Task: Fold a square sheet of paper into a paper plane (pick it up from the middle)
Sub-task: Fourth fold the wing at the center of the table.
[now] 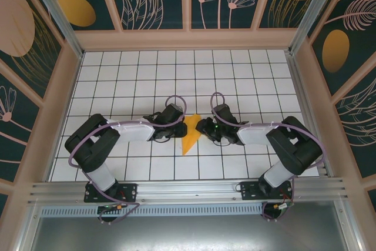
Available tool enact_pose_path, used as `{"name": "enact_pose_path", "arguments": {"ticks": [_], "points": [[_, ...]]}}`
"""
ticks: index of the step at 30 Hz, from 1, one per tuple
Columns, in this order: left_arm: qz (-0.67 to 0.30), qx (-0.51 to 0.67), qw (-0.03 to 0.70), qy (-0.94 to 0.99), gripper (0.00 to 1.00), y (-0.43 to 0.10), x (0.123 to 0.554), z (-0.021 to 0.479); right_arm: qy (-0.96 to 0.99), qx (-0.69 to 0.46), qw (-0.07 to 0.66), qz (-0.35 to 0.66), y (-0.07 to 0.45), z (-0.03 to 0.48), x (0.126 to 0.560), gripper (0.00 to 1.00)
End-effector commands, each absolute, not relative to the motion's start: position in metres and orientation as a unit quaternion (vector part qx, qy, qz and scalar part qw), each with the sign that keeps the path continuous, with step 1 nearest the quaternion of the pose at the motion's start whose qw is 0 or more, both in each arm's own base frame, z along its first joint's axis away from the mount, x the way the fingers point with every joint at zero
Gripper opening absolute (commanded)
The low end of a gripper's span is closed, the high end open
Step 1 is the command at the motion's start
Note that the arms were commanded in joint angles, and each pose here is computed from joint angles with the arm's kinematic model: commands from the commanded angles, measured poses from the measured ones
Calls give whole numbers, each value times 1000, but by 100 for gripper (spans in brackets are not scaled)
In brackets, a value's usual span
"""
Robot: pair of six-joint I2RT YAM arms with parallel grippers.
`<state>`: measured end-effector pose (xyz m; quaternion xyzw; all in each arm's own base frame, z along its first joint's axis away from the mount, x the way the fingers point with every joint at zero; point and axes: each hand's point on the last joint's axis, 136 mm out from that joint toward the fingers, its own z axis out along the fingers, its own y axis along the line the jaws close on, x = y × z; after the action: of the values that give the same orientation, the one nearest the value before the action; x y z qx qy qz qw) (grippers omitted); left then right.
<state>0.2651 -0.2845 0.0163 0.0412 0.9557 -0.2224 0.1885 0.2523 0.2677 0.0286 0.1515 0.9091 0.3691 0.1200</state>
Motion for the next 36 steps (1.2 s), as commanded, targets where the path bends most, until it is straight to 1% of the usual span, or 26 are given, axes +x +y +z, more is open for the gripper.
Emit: {"name": "enact_pose_path", "arguments": {"ticks": [1,10,21,28,36], "points": [[-221,44,174,959,25,-282,258,7,904,146,123,384,279,35,257,41],[-250,36,165,954,23,-286,255,7,896,141,130,401,285,45,262,43],[-258,33,162,952,23,-285,255,7,890,134,134,415,290,49,265,44],[-254,30,164,953,23,-282,255,7,889,90,142,425,303,54,275,46],[-252,27,165,953,23,-280,254,8,886,71,150,432,306,53,289,47]]}}
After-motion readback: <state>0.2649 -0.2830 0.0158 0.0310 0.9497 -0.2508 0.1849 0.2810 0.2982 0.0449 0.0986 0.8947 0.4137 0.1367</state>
